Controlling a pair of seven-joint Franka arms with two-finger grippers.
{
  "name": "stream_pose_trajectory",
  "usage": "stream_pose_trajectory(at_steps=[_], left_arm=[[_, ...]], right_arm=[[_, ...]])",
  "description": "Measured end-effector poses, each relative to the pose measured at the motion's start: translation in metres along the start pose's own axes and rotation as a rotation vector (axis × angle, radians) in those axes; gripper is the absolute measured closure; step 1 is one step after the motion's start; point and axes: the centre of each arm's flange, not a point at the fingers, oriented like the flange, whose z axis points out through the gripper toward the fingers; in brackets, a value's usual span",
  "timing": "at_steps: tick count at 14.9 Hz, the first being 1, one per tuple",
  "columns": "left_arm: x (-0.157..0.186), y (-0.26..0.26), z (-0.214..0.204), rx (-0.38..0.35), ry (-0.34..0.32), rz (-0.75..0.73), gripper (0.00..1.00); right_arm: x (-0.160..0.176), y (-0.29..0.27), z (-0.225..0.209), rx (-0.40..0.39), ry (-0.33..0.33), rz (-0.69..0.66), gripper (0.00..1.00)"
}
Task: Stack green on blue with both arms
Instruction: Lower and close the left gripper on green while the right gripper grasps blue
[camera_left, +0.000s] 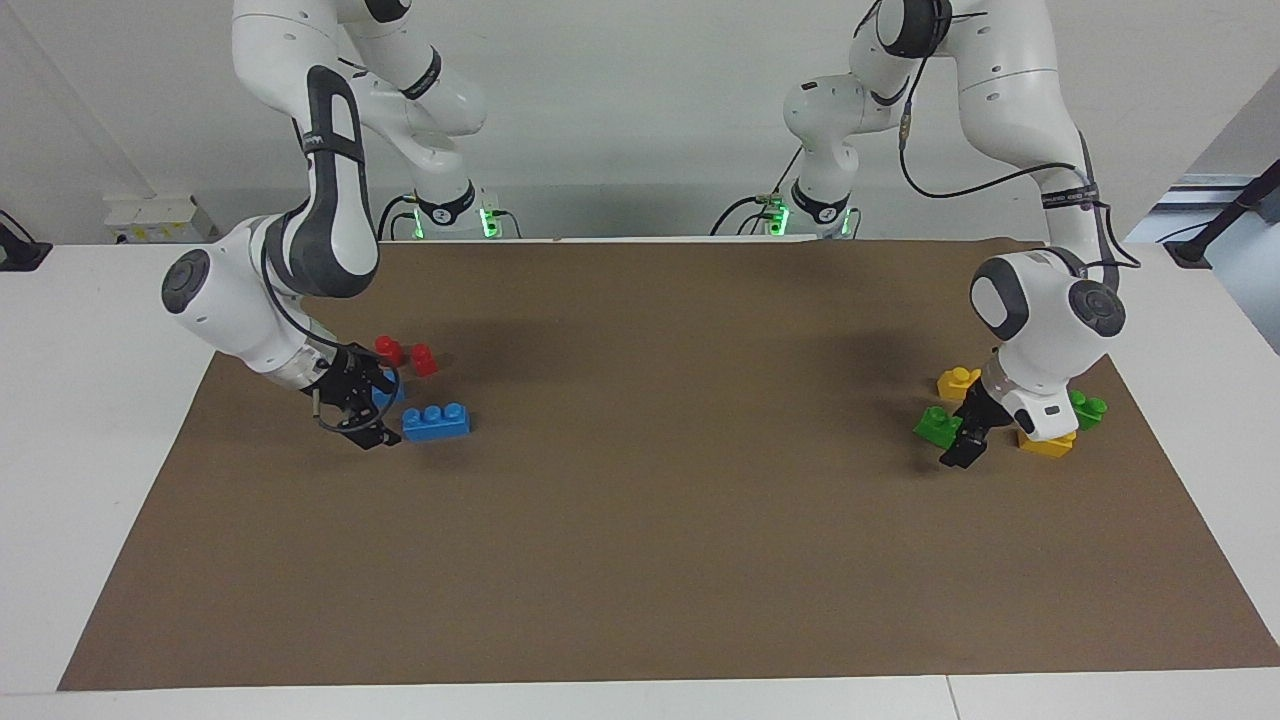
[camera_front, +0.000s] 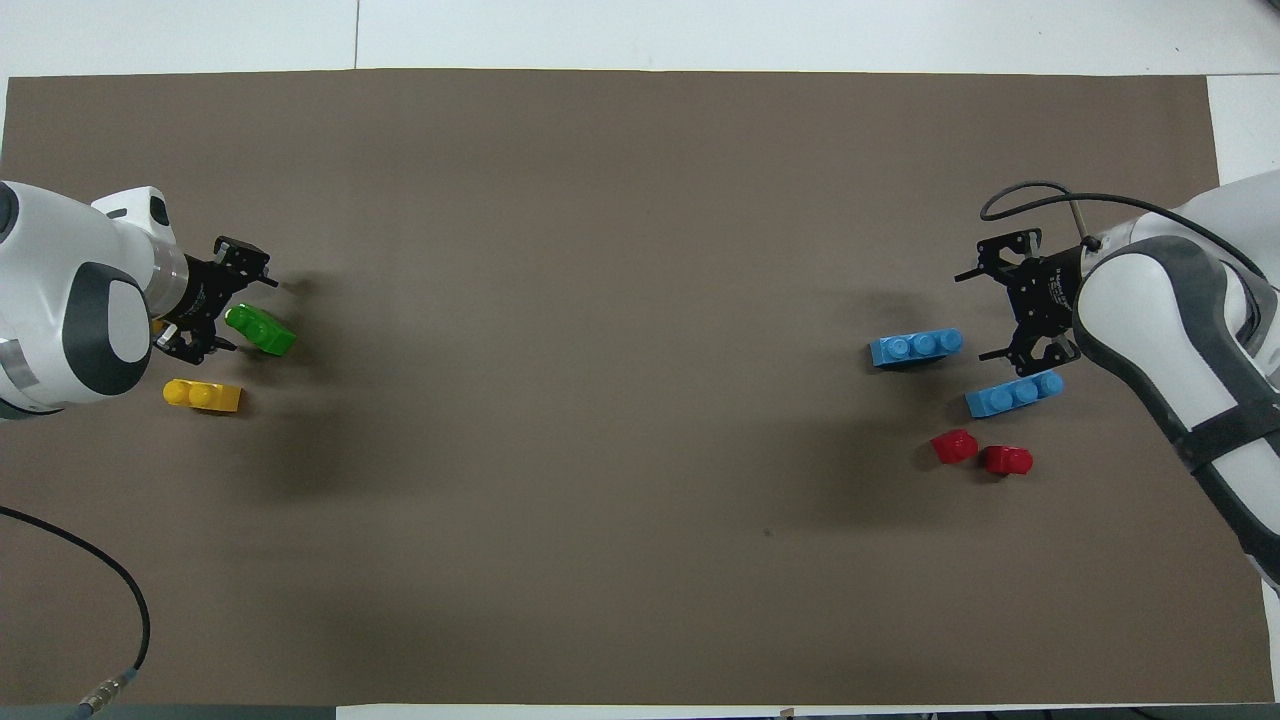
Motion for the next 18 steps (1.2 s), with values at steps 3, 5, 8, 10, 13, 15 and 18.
stream_pose_trajectory(at_steps=[3,5,8,10,13,15,18], left_arm=[[-0.001,0.001,0.0,-0.002,0.001,0.002,0.0],[-0.001,0.001,0.0,-0.002,0.002,0.002,0.0],[0.0,0.001,-0.001,-0.007,0.007,0.002,0.0],[0.0,0.002,-0.001,-0.013,0.012,0.002,0.0],[0.001,0.002,-0.002,-0.014,0.013,0.002,0.0],[0.001,0.002,-0.002,-0.015,0.014,0.002,0.0],[0.001,0.002,-0.002,-0.014,0.014,0.002,0.19]], right_arm=[[0.006,0.002,0.013,0.0,-0.003,-0.001,0.0],[0.008,0.004,0.019,-0.003,-0.001,-0.003,0.0],[0.009,0.009,0.026,-0.016,-0.005,-0.001,0.0],[0.01,0.011,0.03,-0.019,-0.006,0.003,0.0],[0.009,0.013,0.035,-0.007,-0.029,0.019,0.0],[0.009,0.015,0.038,-0.002,-0.03,0.019,0.0],[0.009,0.018,0.044,-0.004,-0.034,0.026,0.07]])
